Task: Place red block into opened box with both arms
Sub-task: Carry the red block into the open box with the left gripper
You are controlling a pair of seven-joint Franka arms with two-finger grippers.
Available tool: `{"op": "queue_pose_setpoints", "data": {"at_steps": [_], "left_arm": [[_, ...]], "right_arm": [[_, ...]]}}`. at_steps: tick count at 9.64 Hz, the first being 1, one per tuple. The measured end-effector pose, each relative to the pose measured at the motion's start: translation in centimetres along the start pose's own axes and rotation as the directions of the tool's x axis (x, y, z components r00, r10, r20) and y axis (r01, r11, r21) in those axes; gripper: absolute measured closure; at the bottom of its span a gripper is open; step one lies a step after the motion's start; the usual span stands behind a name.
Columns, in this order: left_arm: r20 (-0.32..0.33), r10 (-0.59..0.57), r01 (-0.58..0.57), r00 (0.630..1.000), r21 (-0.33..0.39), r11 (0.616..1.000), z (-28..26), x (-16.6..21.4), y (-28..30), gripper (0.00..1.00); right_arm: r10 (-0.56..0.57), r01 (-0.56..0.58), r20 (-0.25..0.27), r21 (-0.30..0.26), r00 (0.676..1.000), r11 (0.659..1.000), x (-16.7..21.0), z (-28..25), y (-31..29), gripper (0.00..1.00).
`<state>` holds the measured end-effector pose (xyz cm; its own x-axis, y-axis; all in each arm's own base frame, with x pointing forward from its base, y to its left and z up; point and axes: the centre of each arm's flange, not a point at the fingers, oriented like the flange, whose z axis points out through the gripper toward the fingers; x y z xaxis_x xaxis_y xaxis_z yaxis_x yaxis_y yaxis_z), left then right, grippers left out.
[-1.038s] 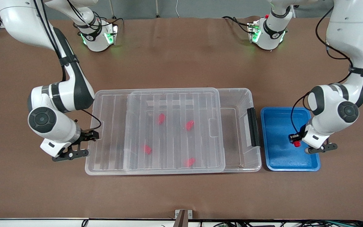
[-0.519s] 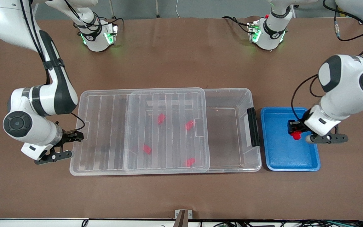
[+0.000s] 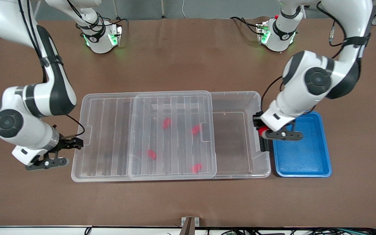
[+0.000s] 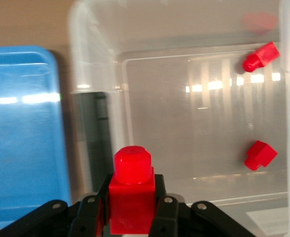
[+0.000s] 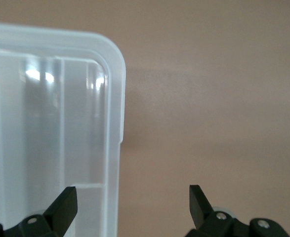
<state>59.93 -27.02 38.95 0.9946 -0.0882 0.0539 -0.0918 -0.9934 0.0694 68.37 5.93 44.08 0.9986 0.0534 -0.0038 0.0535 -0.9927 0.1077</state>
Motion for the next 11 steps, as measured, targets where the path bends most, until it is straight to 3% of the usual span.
{"op": "queue_pose_setpoints", "data": {"at_steps": [2, 4, 6, 9, 10, 11], "left_arm": [[0.030, 0.033, -0.034, 0.999, 0.038, 0.999, 6.2, 0.0, 2.6, 0.64], [0.037, 0.051, -0.053, 0.998, 0.063, 0.997, 13.4, -0.1, 4.1, 0.64], [0.035, 0.028, -0.030, 0.999, 0.038, 0.999, 18.2, -0.3, 4.6, 0.64], [0.050, 0.018, -0.019, 0.999, 0.023, 1.000, 19.9, -0.3, 5.1, 0.64], [0.040, 0.017, -0.018, 0.999, 0.020, 1.000, 19.5, 0.0, 5.2, 0.61], [0.028, 0.014, -0.014, 1.000, 0.018, 1.000, 19.1, 0.5, 5.1, 0.50]], "right_arm": [[0.104, -0.104, -0.018, 0.026, 0.994, 0.994, -4.5, -10.6, 4.0, 0.00], [0.212, -0.212, 0.010, 0.110, 0.977, 0.971, -10.3, -17.6, 9.3, 0.00], [0.246, -0.248, 0.030, 0.146, 0.969, 0.958, -13.4, -18.8, 14.0, 0.00], [0.224, -0.231, 0.062, 0.160, 0.973, 0.960, -14.5, -17.5, 16.7, 0.00], [0.213, -0.220, 0.060, 0.161, 0.975, 0.962, -14.5, -17.5, 16.6, 0.00], [0.206, -0.213, 0.060, 0.160, 0.977, 0.964, -14.5, -17.5, 16.6, 0.00]]}}
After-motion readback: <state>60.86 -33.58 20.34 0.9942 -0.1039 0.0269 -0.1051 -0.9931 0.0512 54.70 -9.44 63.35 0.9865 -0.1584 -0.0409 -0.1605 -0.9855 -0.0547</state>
